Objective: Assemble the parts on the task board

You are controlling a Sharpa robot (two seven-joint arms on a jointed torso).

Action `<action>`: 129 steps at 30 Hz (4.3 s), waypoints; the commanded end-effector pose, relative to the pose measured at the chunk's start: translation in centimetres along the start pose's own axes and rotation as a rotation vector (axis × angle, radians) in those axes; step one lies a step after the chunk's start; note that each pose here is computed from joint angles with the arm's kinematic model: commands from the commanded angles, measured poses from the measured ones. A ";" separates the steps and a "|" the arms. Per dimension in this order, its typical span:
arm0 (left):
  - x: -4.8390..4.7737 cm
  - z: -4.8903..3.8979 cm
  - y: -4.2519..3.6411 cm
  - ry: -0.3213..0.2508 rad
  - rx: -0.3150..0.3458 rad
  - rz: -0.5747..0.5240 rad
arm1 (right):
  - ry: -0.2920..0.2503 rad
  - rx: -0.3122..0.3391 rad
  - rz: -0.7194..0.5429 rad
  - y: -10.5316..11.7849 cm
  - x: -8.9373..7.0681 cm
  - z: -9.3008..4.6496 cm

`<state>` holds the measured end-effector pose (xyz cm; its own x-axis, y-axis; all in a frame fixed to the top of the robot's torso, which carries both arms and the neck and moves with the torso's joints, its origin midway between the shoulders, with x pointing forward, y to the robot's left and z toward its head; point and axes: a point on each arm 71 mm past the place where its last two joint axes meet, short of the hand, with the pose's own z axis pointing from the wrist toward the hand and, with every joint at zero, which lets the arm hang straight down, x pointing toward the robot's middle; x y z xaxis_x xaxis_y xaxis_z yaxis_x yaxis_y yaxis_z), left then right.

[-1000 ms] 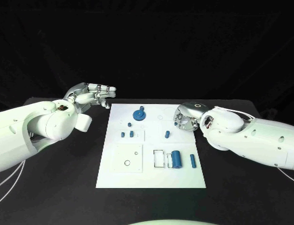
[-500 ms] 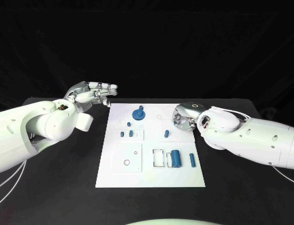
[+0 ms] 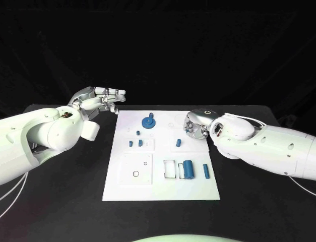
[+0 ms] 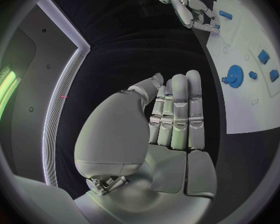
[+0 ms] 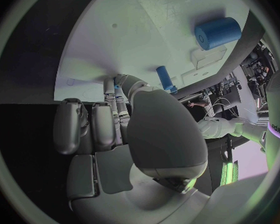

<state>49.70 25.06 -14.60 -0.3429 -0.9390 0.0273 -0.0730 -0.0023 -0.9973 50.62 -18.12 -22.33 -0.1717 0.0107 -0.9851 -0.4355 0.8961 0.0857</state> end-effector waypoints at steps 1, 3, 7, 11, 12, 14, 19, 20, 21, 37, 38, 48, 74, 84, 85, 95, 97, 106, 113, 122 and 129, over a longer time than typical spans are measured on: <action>0.17 0.04 -0.19 0.019 0.009 -0.011 | 0.049 -0.002 -0.028 0.3 1.1 -0.1; 0.17 0.04 -0.19 0.020 0.007 -0.012 | 0.038 -0.001 -0.032 0.4 1.0 -0.1; 0.15 0.05 -0.16 0.023 0.003 -0.012 | -0.020 -0.006 -0.023 0.5 0.6 -0.3; 0.12 0.06 -0.14 0.024 0.000 -0.012 | -0.072 -0.014 -0.009 0.6 0.2 -0.5; 0.11 0.07 -0.13 0.024 -0.001 -0.012 | -0.083 -0.016 -0.005 0.5 0.2 -0.5; 0.07 0.09 -0.11 0.023 -0.003 -0.012 | -0.102 -0.019 0.001 0.5 0.0 -0.6; -0.05 0.14 -0.07 0.022 -0.005 -0.012 | -0.142 -0.026 0.012 0.6 -0.4 -0.8; -0.07 0.15 -0.07 0.021 -0.005 -0.012 | -0.147 -0.027 0.014 0.6 -0.5 -0.9; -0.09 0.16 -0.06 0.021 -0.005 -0.011 | -0.151 -0.028 0.016 0.6 -0.6 -1.0; -0.16 0.21 0.01 0.021 -0.011 -0.013 | -0.186 -0.115 0.083 3.5 -3.0 -3.9; -0.15 0.22 0.01 0.022 -0.011 -0.014 | -0.187 -0.131 0.090 4.1 -3.1 -4.2; 0.36 0.44 0.05 0.034 -0.012 -0.018 | -0.177 -0.281 0.158 10.0 -3.5 -4.8; 1.57 0.45 -0.11 0.057 -0.001 -0.024 | -0.073 -0.370 0.231 15.2 2.6 -3.3; 1.66 0.46 -0.11 0.060 -0.001 -0.024 | -0.050 -0.356 0.231 15.1 3.7 -3.1; 1.66 0.46 -0.11 0.060 -0.001 -0.025 | -0.049 -0.354 0.230 15.0 3.8 -3.1; 1.74 0.45 -0.11 0.066 -0.002 -0.026 | -0.044 -0.344 0.225 14.8 4.1 -2.7; 1.75 0.45 -0.11 0.067 -0.002 -0.026 | -0.044 -0.343 0.225 14.9 4.1 -2.7; 1.77 0.44 -0.09 0.070 -0.005 -0.027 | -0.038 -0.343 0.222 14.9 4.3 -2.6; 1.72 0.44 -0.07 0.070 -0.008 -0.026 | -0.033 -0.347 0.224 15.0 4.3 -2.6; 1.66 0.45 -0.04 0.069 -0.010 -0.026 | -0.025 -0.345 0.223 15.0 4.4 -2.5; 1.69 0.47 -0.03 0.072 -0.011 -0.027 | -0.014 -0.337 0.221 14.9 4.6 -2.2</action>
<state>49.60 23.59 -14.68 -0.3889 -0.9200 0.0486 -0.0937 -0.0130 -0.9955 41.48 -5.85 -25.06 -0.2702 0.2135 -0.9388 -0.6492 0.6797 0.3414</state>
